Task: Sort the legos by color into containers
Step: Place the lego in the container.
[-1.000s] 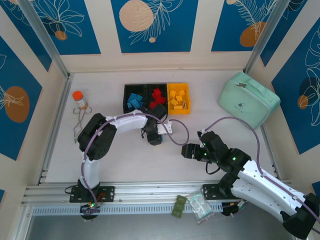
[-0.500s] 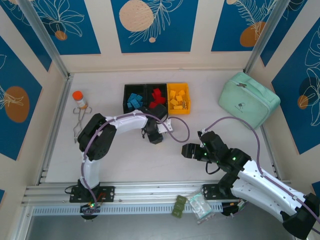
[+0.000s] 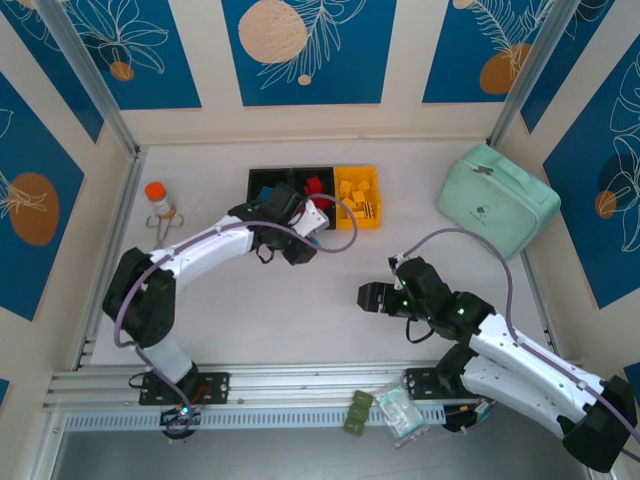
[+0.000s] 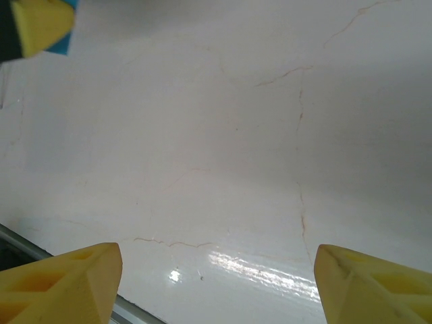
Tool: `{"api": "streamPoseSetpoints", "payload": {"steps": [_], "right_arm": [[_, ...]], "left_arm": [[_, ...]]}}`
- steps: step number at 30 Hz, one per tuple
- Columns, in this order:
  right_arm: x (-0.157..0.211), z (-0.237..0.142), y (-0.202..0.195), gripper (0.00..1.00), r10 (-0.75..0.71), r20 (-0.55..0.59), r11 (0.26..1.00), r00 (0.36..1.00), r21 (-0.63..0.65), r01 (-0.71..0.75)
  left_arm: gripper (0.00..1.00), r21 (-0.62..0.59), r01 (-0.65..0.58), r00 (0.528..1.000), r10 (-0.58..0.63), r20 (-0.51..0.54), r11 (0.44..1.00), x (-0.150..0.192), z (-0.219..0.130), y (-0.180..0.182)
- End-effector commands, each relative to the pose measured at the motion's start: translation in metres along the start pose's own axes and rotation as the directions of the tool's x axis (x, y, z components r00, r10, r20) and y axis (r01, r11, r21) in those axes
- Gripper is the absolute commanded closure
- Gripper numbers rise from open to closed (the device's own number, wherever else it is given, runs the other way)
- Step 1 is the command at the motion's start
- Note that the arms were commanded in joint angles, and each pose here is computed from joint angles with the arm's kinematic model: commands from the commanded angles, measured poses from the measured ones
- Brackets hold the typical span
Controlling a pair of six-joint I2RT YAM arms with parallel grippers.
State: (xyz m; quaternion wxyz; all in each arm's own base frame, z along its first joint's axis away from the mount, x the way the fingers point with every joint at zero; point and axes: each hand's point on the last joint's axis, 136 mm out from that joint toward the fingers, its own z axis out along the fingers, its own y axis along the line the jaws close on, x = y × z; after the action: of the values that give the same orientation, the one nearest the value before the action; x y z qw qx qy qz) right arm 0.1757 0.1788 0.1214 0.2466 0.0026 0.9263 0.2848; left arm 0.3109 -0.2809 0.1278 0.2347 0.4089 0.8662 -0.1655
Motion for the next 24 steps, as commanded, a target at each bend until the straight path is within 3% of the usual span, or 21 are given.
{"api": "streamPoseSetpoints", "payload": {"steps": [1, 11, 24], "right_arm": [[-0.023, -0.005, 0.032, 0.25, -0.055, 0.043, 0.994, 0.998, -0.087, 0.059], [-0.050, 0.012, 0.061, 0.25, -0.105, 0.030, 0.989, 0.994, -0.098, 0.108], [-0.054, 0.020, 0.064, 0.25, -0.085, 0.013, 0.993, 0.996, -0.081, 0.086]], "left_arm": [[0.76, 0.000, 0.154, 0.986, -0.154, 0.071, 0.988, -0.006, -0.016, 0.017], [0.72, -0.186, 0.430, 0.895, -0.391, 0.213, 0.884, -0.025, -0.049, 0.106], [0.74, -0.272, 0.621, 0.784, -0.573, 0.241, 0.735, -0.051, -0.018, 0.204]]}}
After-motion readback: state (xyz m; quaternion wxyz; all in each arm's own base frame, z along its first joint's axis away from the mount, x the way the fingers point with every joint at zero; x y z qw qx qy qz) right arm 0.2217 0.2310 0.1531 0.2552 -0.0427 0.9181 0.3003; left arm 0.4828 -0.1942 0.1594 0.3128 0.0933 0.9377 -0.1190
